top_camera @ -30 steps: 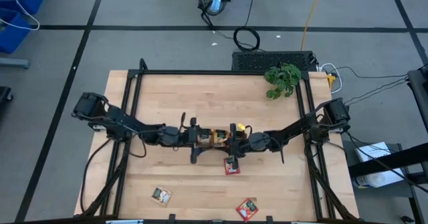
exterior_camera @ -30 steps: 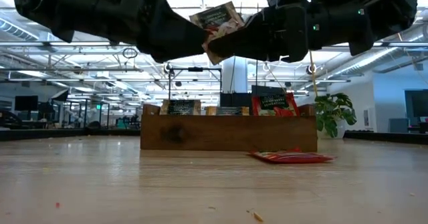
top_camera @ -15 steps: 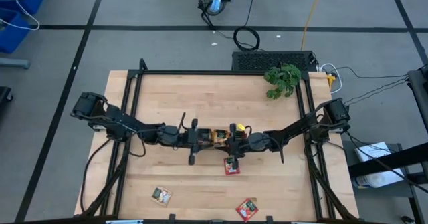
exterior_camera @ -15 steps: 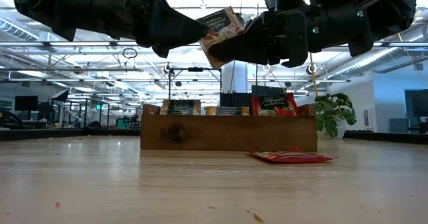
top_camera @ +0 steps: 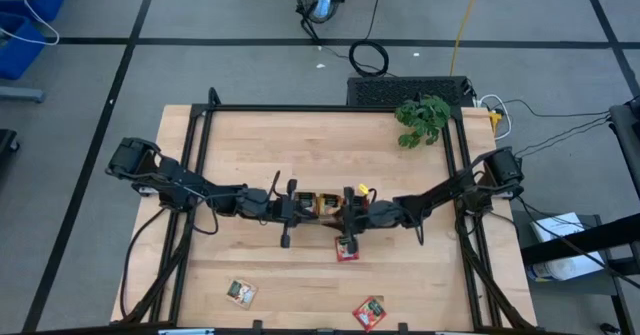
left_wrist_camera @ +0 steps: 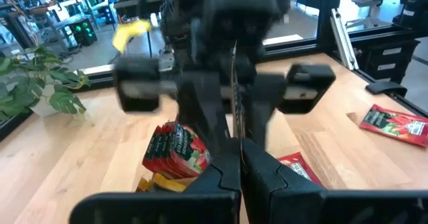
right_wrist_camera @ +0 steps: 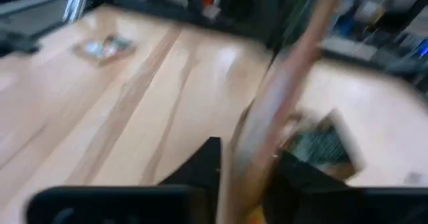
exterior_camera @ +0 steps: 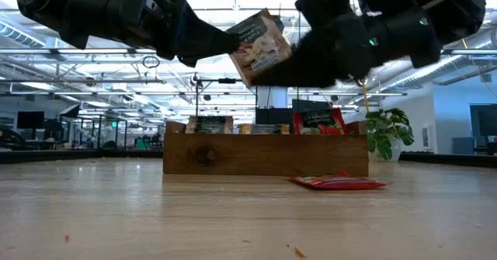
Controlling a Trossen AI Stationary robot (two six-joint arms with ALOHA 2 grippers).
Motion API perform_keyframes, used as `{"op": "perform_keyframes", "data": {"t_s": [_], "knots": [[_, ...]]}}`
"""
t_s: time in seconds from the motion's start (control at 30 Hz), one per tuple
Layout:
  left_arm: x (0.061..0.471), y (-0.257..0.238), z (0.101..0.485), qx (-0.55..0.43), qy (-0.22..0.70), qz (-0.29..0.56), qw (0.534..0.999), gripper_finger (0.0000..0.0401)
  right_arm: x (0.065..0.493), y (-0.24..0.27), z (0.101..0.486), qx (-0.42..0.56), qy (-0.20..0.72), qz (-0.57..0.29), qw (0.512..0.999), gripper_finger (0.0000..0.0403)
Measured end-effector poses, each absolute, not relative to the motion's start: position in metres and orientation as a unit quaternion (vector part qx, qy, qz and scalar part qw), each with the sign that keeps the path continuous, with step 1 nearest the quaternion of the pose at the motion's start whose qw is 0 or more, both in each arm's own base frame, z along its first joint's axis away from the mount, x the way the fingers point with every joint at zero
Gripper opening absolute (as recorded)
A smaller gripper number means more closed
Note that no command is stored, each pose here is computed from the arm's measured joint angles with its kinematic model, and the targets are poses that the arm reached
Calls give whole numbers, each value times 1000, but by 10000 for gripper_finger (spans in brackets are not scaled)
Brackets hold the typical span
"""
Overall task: Pick & Place Tea
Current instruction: Put the brown tea bag into the left section of the wooden organizer
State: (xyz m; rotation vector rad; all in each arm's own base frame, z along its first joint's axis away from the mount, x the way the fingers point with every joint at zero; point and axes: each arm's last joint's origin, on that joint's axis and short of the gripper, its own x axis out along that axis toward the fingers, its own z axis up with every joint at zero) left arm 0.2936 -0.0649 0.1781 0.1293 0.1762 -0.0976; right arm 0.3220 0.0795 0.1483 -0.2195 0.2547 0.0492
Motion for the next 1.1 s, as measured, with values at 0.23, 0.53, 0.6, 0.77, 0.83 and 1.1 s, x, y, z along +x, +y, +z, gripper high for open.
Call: {"op": "perform_keyframes", "data": {"t_s": [0.23,0.53,0.6,0.77,0.83,1.1], "knots": [[293,-65,177,65,92,-49,992,3,318,83,139,-50,173,21,983,180],[291,-72,173,70,111,-62,989,2,305,85,154,-73,204,-43,975,226],[289,-74,175,76,113,-64,989,3,299,84,163,-70,214,-42,973,222],[288,-74,175,82,123,-34,988,2,286,86,197,-57,176,-32,982,212],[288,-74,175,81,120,-33,989,3,284,88,210,-64,138,-26,988,209],[292,-74,178,83,129,-31,988,3,301,87,211,-77,146,-32,986,201]]}}
